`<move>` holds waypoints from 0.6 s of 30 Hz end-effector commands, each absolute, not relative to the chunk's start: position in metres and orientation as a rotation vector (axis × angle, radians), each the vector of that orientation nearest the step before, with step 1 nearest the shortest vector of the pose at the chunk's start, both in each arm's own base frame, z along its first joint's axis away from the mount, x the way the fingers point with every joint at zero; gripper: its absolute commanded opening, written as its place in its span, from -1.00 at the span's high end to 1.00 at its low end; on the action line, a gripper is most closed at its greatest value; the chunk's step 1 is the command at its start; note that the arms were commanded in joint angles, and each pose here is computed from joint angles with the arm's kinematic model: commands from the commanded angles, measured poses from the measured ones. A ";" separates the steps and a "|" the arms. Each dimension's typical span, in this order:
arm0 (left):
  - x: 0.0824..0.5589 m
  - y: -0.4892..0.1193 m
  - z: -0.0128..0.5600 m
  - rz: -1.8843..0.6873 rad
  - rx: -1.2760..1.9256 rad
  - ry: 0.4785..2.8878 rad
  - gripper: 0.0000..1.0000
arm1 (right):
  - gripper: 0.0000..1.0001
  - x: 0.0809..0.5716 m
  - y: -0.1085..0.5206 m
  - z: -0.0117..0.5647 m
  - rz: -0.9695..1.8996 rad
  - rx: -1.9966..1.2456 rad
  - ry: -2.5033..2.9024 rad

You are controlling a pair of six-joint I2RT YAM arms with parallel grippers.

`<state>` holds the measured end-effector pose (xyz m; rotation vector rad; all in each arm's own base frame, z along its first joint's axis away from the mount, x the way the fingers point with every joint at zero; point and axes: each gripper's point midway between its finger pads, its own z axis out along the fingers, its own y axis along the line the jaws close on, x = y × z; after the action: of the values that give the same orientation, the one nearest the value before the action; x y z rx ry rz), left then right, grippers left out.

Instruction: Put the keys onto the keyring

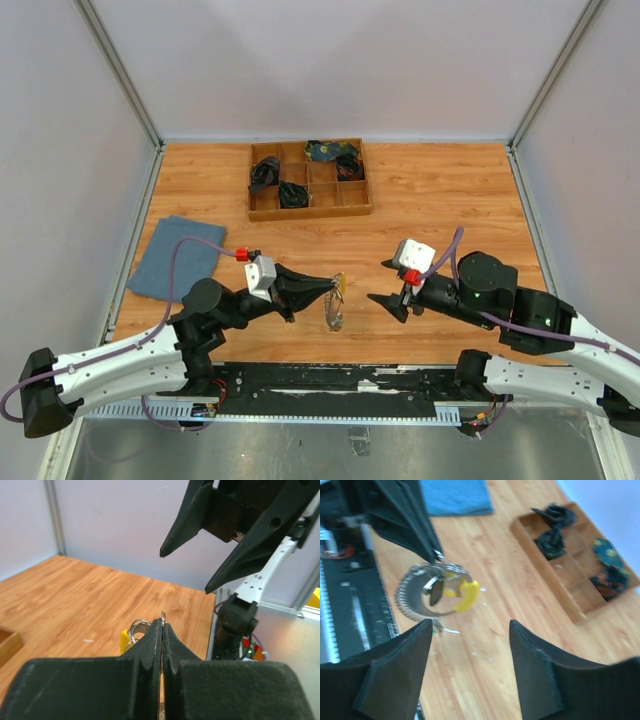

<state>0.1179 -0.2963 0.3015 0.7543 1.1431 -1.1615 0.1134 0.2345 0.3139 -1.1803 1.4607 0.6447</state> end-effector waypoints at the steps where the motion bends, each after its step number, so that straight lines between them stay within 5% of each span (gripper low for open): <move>1: 0.143 -0.285 0.308 -1.027 0.667 1.248 0.99 | -0.38 0.152 0.207 0.295 0.379 -1.005 1.644; 6: 0.162 -0.278 0.292 -0.937 0.648 1.371 0.99 | -0.67 0.174 0.195 0.286 0.315 -0.890 1.824; 12: 0.190 -0.259 0.279 -0.793 0.591 1.487 0.99 | -1.00 0.199 0.178 0.268 0.562 -0.563 2.048; 18: 0.215 -0.237 0.269 -0.597 0.570 1.601 0.99 | -0.97 0.203 0.169 0.253 0.654 -0.481 2.109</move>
<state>0.1966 -0.2552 0.2545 0.6162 1.5763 -0.7376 0.2207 0.1535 0.2605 -0.4757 2.0636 0.4668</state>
